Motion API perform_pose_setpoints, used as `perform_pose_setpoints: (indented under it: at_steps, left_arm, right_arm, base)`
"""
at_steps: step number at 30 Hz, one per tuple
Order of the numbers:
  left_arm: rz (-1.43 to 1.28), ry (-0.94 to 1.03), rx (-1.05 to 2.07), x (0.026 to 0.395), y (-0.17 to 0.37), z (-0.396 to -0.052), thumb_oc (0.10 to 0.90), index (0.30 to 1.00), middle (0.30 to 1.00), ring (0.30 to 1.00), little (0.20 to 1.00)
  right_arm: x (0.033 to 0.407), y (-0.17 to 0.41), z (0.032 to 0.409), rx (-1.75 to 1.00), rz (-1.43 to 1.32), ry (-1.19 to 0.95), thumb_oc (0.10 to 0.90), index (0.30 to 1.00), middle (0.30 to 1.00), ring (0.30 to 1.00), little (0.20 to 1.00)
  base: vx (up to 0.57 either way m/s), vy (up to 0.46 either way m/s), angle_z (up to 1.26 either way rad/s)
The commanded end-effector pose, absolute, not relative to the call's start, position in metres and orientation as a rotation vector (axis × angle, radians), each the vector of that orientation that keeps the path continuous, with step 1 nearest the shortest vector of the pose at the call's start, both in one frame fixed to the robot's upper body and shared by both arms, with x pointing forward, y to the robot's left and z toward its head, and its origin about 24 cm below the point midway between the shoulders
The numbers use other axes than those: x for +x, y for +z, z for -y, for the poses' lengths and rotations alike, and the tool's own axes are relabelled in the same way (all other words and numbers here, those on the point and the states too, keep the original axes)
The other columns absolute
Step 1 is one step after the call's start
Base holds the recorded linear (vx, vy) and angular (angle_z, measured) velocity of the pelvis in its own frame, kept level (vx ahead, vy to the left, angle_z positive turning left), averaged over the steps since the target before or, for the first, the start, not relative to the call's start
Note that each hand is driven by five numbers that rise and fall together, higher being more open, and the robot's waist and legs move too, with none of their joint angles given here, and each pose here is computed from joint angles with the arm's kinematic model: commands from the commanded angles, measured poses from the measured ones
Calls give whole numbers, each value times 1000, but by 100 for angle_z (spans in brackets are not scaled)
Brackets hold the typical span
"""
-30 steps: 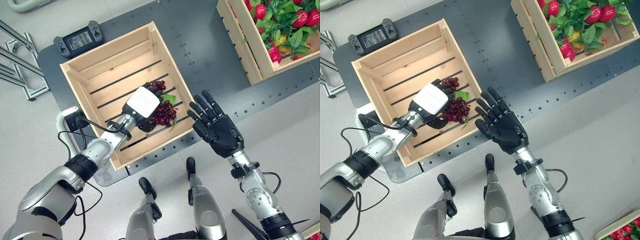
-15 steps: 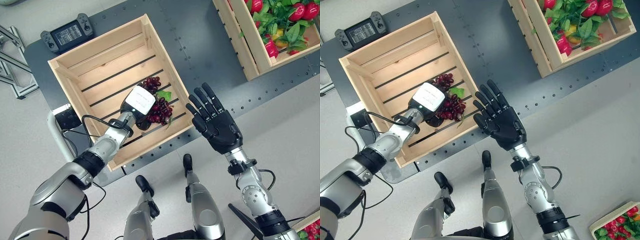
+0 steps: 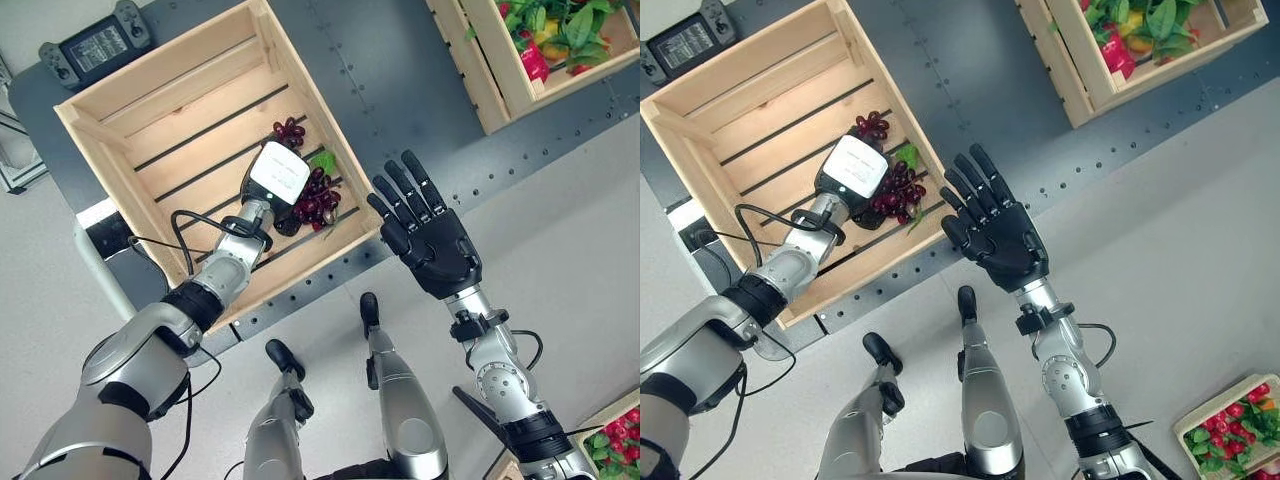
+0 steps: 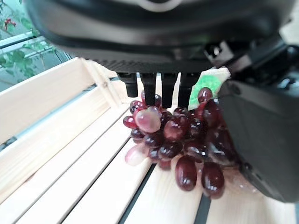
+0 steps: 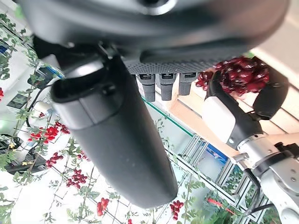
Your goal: Pick up the fruits from the basket on one side to the basket on the other side
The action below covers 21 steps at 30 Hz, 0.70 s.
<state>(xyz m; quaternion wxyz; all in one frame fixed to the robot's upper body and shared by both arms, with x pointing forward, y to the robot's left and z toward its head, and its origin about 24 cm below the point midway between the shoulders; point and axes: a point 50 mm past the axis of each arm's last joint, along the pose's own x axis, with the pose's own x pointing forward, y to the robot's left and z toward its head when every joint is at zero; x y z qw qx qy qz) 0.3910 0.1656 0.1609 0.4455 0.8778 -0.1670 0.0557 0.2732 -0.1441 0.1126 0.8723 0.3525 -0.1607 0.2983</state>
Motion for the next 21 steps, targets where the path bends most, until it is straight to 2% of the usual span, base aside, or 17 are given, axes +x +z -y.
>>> perform_pose_setpoints:
  at_steps: [1,5,7,16,21]
  left_arm:
    - [398,375,2195,403,215,-182,800,900,900,900,900]
    - [269,352,2206,407,212,-188,800,900,900,900,900]
    - [256,336,2218,407,210,-187,400,300,300,300,300]
    - [268,320,2185,408,207,-186,400,300,300,300,300]
    - [356,350,2049,407,213,-189,400,300,300,300,300]
  right_arm:
    - [270,154,146,767,578,703,800,900,900,900,900]
    - [271,154,149,763,578,701,800,900,900,900,900]
    - [271,156,149,766,583,696,800,900,900,900,900]
    - [270,155,150,779,587,700,800,900,900,900,900]
    - [267,153,153,782,593,707,800,900,900,900,900]
  base:
    - [69,33,-5]
    - [-1,3,-4]
    - [-15,2,1]
    - [-18,4,1]
    - [-14,8,0]
